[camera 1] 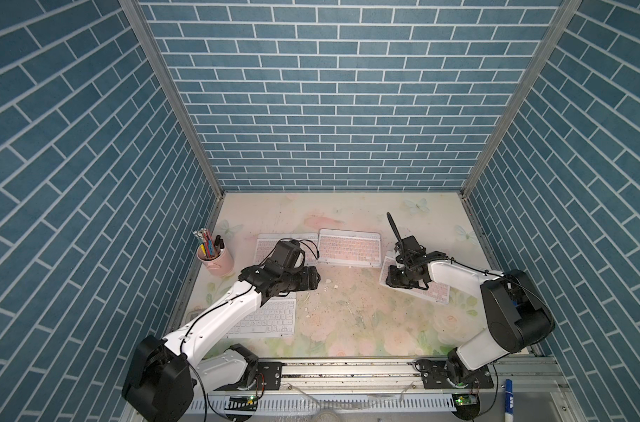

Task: Stack the numeric keypads
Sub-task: Move the numeric keypad to the center of the board.

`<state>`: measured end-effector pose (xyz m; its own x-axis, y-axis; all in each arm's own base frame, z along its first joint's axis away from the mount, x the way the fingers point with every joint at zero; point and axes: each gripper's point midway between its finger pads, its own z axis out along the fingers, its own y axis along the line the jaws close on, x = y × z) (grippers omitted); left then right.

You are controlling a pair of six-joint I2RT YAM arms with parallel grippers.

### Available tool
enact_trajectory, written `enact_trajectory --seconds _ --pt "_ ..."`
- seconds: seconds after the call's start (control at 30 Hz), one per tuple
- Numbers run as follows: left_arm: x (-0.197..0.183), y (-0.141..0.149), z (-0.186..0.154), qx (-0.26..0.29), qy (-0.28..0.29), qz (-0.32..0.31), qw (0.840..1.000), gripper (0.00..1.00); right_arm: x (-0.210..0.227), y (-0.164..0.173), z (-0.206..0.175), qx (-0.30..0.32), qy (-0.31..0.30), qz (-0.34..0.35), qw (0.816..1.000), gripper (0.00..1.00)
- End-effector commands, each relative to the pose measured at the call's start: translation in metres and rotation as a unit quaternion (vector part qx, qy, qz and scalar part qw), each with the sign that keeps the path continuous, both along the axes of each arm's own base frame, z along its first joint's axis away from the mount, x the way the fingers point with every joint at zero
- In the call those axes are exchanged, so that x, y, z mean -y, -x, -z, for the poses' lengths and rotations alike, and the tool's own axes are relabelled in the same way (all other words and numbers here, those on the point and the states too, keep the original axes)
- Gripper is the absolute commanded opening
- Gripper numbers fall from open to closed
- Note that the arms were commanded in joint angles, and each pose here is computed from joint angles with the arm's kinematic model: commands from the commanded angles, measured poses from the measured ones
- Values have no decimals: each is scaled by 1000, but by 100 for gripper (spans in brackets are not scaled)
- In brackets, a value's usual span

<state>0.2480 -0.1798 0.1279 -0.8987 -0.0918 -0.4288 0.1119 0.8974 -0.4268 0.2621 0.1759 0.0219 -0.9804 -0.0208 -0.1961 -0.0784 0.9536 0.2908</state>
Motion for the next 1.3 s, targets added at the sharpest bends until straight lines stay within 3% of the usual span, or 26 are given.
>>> enact_trajectory --seconds 0.0,0.33,0.6,0.73,0.87,1.07,1.27 --pt "-4 4 5 -6 -1 -6 1000 78 32 95 39 -180 75 16 981 36" --pt "-7 8 3 -9 -5 -5 1000 78 1 133 42 -187 76 -34 979 35" --pt "-12 13 4 -8 -11 -4 1000 78 -61 152 45 -168 63 -112 977 34" --pt "-11 16 7 -8 -12 3 1000 78 -88 149 44 -154 49 -132 978 34" --pt "-9 18 9 -9 -15 16 1000 78 -101 127 11 -97 21 -132 986 35" --pt "-2 20 13 -13 -18 35 999 78 -74 109 -31 -72 -10 -78 994 40" --pt "7 17 12 -14 -14 48 999 78 12 127 -25 -102 23 66 992 57"
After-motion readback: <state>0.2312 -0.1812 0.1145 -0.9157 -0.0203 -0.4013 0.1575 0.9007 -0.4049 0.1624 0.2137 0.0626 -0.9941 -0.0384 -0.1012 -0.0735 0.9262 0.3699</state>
